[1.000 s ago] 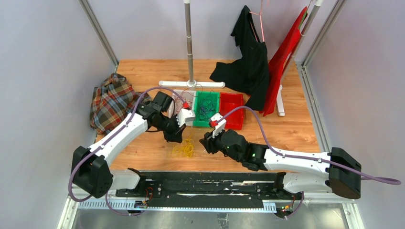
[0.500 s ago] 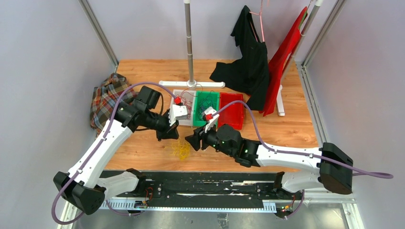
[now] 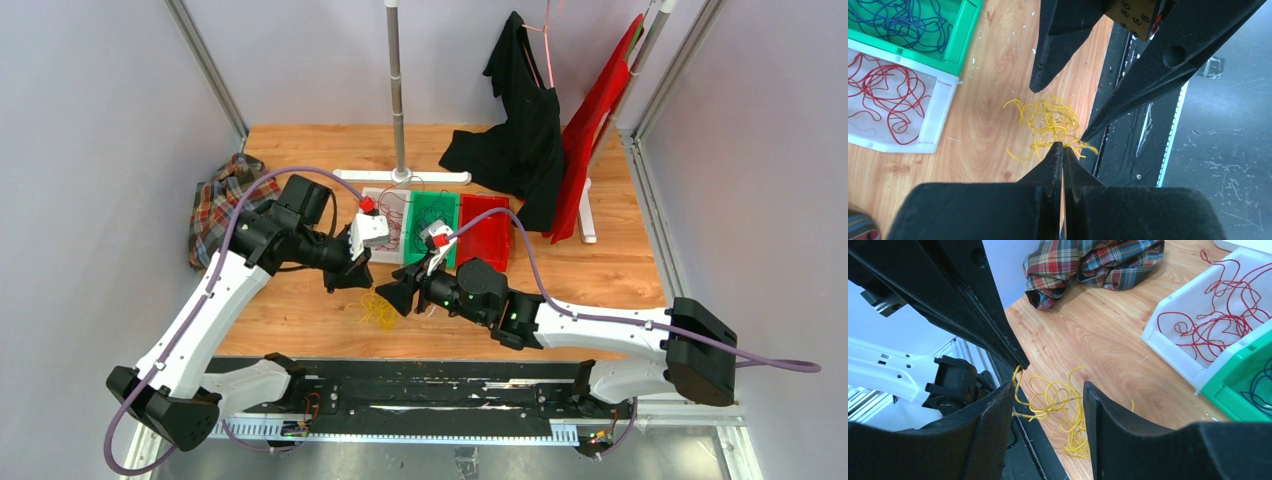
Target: Untangle the cables
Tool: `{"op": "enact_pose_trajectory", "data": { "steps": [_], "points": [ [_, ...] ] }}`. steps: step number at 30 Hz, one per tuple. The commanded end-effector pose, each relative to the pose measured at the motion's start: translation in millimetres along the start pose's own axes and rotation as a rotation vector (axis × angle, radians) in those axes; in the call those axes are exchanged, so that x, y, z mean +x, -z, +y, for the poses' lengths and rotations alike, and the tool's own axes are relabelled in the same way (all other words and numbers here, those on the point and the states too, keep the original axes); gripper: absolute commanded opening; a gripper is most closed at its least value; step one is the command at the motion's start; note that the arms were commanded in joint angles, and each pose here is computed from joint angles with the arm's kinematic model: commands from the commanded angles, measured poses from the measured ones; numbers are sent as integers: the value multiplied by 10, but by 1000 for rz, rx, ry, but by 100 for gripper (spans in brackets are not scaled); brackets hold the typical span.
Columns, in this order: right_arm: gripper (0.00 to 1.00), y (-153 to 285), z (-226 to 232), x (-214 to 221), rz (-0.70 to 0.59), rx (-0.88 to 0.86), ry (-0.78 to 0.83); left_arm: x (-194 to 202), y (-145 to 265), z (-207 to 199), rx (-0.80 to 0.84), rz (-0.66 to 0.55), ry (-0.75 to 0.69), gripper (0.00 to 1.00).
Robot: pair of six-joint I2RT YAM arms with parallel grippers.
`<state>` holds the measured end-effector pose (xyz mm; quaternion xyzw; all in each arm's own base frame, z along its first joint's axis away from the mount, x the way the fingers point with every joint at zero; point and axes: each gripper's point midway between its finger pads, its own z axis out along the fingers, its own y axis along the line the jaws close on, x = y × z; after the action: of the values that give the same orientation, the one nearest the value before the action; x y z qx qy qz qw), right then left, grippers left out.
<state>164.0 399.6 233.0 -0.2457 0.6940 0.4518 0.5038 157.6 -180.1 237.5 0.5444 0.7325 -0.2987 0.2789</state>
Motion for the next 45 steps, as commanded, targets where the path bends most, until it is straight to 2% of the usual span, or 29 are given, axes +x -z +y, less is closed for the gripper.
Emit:
{"op": "enact_pose_trajectory", "data": {
  "steps": [1,6,11,18,20,31,45],
  "points": [
    [53,-55,93,-198,-66,-43,-37,-115,106,-54,-11,-34,8,1],
    [53,-124,87,-234,-68,-29,-27,-155,134,-63,-17,-44,16,1],
    [46,-184,6,-229,-68,17,-11,-160,139,-52,-26,-40,36,1],
    [24,-217,-320,-202,-46,198,43,-211,167,-81,-21,-59,35,1],
    [20,-209,-352,-237,-61,216,48,-233,178,-101,-14,-69,31,1],
    [28,-270,-191,-250,-65,177,53,-306,206,-140,1,-95,21,1],
    [27,-304,-212,-252,-75,215,66,-391,267,-194,15,-122,-1,0]
  ]
}}
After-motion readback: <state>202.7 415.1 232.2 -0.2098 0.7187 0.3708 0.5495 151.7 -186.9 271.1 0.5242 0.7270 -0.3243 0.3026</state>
